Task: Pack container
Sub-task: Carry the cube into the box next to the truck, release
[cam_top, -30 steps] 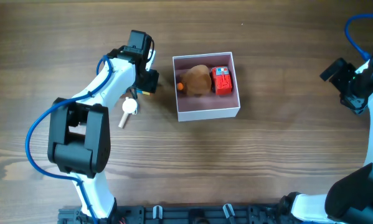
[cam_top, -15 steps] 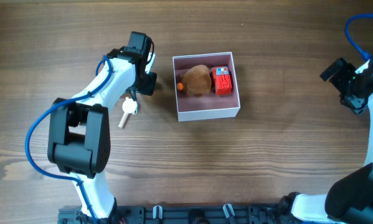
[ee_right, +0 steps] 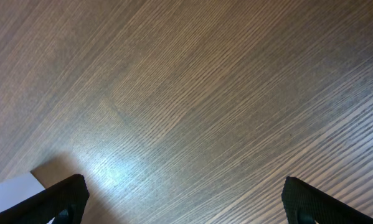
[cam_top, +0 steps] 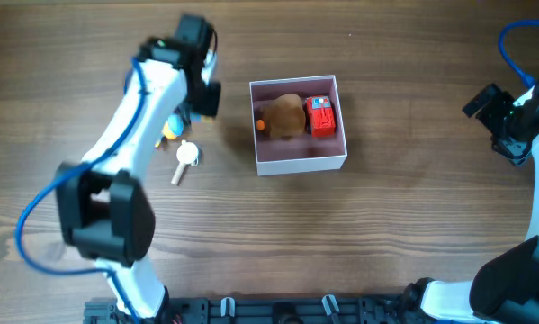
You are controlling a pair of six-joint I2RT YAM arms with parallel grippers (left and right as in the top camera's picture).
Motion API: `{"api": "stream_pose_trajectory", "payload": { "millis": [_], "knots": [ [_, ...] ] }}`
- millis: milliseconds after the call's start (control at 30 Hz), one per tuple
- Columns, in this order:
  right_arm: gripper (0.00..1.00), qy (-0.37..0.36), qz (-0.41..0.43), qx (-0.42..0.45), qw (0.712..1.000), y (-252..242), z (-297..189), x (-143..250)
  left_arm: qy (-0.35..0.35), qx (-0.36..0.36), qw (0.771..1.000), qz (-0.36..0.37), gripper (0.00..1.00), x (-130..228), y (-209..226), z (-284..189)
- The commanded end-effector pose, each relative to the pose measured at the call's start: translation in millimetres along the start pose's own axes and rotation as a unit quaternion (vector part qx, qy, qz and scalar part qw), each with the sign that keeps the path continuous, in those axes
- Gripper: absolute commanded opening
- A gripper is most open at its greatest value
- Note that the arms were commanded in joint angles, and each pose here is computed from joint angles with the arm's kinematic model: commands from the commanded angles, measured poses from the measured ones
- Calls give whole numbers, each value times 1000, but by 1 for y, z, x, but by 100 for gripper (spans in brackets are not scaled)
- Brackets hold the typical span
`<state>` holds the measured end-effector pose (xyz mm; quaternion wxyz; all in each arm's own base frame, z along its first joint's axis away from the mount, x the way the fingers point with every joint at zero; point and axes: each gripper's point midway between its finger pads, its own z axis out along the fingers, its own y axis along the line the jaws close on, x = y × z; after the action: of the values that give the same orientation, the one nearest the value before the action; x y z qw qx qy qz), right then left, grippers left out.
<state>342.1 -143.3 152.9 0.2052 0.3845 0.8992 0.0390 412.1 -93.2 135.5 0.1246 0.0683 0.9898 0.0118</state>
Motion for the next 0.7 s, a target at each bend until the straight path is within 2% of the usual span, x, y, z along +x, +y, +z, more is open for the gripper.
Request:
{"api": "stream_pose_trajectory", "payload": {
  "millis": [0,167,267,333,467,667],
  "knots": [
    [100,7,4,-5,1000,1,4,2,-99,106,989,-42,4,-23,-44,-88],
    [100,7,4,-5,1000,1,4,2,-100,161,980,-66,4,-12,-100,-110],
    [100,7,4,-5,1000,1,4,2,-87,178,979,-48,4,2,-143,-111],
    [100,7,4,-5,1000,1,4,2,-85,164,982,-45,4,10,-164,-107],
    [100,7,4,-5,1000,1,4,2,-92,106,986,-91,6,21,-188,-91],
    [100,7,4,-5,1000,1,4,2,-53,88,990,-96,6,45,-234,-49]
  ]
}}
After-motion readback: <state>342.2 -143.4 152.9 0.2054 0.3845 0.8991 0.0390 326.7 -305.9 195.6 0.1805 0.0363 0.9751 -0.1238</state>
